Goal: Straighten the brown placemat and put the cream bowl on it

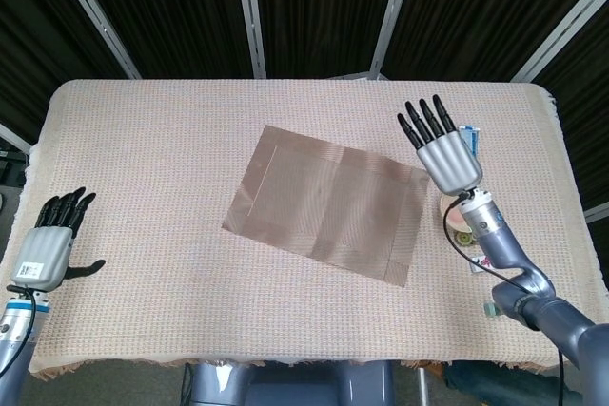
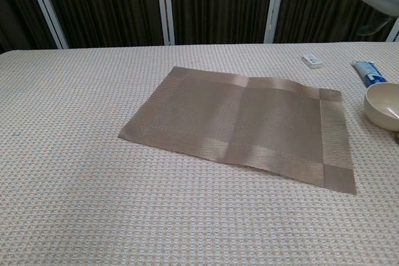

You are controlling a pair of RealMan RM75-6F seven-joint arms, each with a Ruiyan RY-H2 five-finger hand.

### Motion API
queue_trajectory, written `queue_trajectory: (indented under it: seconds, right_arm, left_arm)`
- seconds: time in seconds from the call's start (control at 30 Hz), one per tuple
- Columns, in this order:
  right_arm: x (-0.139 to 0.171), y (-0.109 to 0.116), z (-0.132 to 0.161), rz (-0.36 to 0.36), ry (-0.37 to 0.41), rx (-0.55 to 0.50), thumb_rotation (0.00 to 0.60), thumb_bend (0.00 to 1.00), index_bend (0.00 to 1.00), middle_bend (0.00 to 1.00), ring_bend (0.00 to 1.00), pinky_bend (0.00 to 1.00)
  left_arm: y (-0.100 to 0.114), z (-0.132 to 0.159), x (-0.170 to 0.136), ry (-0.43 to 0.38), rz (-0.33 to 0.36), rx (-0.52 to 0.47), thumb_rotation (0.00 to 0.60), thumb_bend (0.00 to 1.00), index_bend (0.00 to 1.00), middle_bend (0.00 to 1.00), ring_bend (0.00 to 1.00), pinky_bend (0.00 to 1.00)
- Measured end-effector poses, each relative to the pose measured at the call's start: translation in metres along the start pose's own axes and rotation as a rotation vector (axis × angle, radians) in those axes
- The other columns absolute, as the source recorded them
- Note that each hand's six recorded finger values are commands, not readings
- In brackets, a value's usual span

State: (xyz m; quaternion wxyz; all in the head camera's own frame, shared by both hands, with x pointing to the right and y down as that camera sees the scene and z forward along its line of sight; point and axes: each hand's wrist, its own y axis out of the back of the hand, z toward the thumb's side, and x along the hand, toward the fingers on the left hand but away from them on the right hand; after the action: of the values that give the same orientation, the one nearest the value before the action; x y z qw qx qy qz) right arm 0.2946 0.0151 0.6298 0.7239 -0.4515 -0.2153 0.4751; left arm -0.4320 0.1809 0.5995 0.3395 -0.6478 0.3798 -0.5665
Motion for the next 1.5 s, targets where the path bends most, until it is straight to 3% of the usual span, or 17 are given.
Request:
queue_trajectory:
  seconds: [0.17, 0.33, 0.5, 0.67, 0.93, 1.5]
  right_arm:
    - [0.036, 0.011, -0.022, -0.009, -0.076, -0.162, 0.600, 0.00, 0.00, 0.00, 0.00, 0.00]
    - [0.086, 0.020, -0.042, 0.029, -0.151, -0.321, 0.600, 0.00, 0.00, 0.00, 0.00, 0.00]
    - [0.149, 0.023, -0.056, 0.113, -0.253, -0.482, 0.600, 0.00, 0.00, 0.00, 0.00, 0.00]
    - [0.193, 0.025, -0.047, 0.171, -0.328, -0.600, 0.600, 0.00, 0.00, 0.00, 0.00, 0.00]
    - [0.220, 0.025, -0.027, 0.224, -0.376, -0.677, 0.600, 0.00, 0.00, 0.00, 0.00, 0.00]
    - [0.222, 0.024, -0.032, 0.214, -0.401, -0.682, 0.600, 0.00, 0.00, 0.00, 0.00, 0.00]
  left_arm:
    - [-0.003, 0.012, 0.006, -0.057, -0.002, 0.014, 0.600, 0.00, 0.00, 0.00, 0.00, 0.00]
    - [-0.014, 0.033, 0.022, -0.177, -0.021, 0.067, 0.600, 0.00, 0.06, 0.00, 0.00, 0.00]
    - [-0.032, 0.062, 0.045, -0.312, -0.036, 0.109, 0.600, 0.09, 0.16, 0.00, 0.00, 0.00]
    - [-0.051, 0.095, 0.069, -0.417, -0.028, 0.117, 0.600, 0.17, 0.22, 0.00, 0.00, 0.00]
    - [-0.081, 0.143, 0.100, -0.513, -0.051, 0.153, 0.600, 0.21, 0.25, 0.00, 0.00, 0.00]
    - [-0.118, 0.161, 0.142, -0.480, -0.118, 0.212, 0.600, 0.20, 0.26, 0.00, 0.00, 0.00]
